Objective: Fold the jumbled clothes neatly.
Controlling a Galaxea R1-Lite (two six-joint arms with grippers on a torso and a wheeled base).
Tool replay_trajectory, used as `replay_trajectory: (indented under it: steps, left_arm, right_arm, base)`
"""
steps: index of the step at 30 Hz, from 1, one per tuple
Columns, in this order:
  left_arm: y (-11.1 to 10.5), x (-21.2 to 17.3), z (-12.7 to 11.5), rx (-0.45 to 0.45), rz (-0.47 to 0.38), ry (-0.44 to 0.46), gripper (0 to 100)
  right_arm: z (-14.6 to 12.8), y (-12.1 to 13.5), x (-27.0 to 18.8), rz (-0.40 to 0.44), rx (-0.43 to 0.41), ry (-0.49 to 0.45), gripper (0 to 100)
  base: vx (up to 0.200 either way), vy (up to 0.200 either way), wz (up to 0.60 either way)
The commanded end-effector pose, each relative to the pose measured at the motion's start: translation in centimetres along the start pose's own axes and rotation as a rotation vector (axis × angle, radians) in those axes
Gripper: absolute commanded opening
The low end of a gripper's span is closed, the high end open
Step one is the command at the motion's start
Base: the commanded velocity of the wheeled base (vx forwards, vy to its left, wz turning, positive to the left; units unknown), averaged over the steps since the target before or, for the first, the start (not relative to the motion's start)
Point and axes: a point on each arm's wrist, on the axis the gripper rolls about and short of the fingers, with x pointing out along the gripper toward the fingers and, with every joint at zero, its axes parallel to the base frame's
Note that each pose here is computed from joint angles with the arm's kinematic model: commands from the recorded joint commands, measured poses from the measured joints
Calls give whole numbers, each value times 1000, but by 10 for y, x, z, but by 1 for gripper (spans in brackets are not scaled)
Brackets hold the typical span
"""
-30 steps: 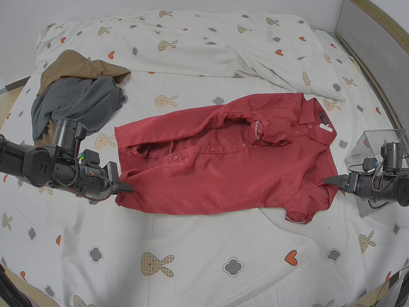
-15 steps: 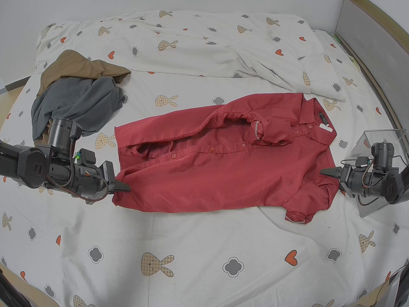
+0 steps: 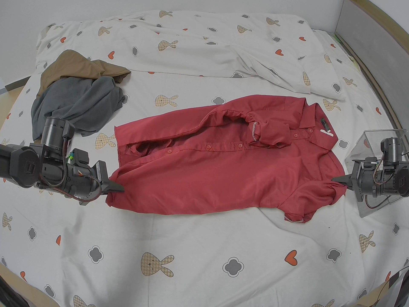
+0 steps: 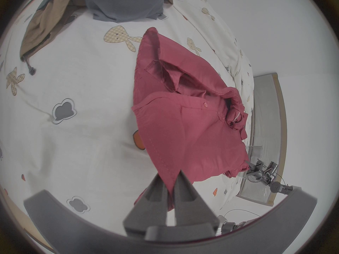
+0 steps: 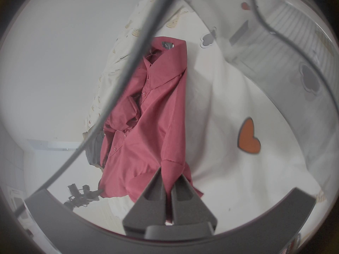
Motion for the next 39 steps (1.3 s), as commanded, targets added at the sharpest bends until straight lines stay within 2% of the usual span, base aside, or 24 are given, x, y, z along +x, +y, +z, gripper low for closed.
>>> replay_trajectory:
  steps: [1,6,14,22,27,31,35,39]
  left_arm:
    - [6,-29,1,-38,35,-29,0]
    - [18,-48,3,-46,85,-34,0]
    - [9,-71,-9,-58,98,-12,0]
    - [15,-71,-25,-91,120,41,0]
    - [21,-69,-36,-108,133,73,0]
    - [20,-73,-41,-107,132,71,0]
    - [20,-76,-46,-105,131,69,0]
    - [28,-69,-52,-135,152,112,0]
  right_arm:
    - [8,39,-51,50,-17,-32,0]
    - [-1,50,-68,16,-7,22,0]
    - [-27,65,-95,-4,-60,77,0]
    - [-61,55,-107,-36,-128,153,0]
    - [-82,57,-107,-15,-169,210,0]
    - [-88,61,-113,-6,-191,194,0]
    - [-91,60,-116,-8,-189,190,0]
    - [-97,52,-113,-29,-161,215,0]
  base:
    - [0,0,0]
    - [0,0,0]
    - [0,0,0]
    - [0,0,0]
    - [0,0,0]
    - [0,0,0]
    - [0,0,0]
    - [0,0,0]
